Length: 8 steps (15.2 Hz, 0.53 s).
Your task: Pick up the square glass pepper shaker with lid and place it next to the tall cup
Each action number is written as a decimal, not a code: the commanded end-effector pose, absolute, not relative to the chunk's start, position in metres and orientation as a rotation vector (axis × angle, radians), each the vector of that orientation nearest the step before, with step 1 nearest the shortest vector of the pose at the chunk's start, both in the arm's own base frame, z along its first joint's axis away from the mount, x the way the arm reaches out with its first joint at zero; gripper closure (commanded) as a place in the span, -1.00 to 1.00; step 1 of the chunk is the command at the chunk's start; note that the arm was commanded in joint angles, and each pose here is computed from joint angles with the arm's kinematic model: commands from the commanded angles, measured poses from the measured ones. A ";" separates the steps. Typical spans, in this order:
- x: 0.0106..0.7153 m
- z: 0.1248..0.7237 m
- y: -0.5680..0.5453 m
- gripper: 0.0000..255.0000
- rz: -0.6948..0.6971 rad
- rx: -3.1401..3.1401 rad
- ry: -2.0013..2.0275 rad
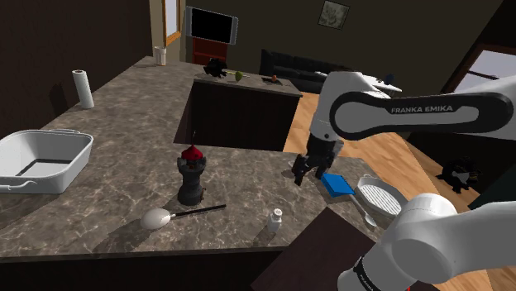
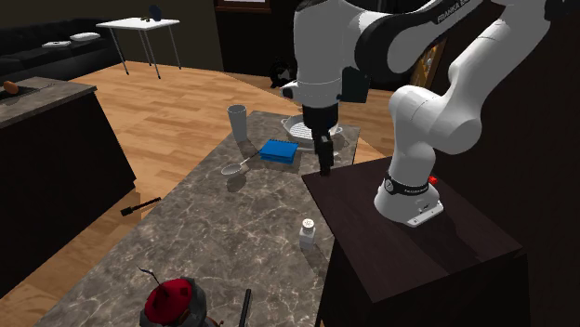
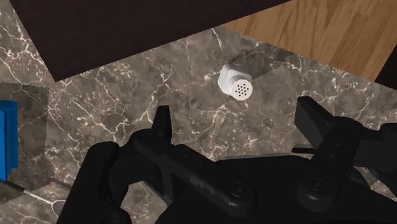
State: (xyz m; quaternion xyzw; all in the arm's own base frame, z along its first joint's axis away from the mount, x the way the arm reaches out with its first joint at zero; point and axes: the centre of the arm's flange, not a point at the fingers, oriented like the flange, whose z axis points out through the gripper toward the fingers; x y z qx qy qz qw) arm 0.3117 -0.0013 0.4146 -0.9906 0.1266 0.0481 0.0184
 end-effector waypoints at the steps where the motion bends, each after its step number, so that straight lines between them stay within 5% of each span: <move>1: 0.319 0.389 0.006 -1.00 0.141 -3.071 0.421; 8: 0.330 0.300 0.026 -1.00 0.131 -3.051 0.510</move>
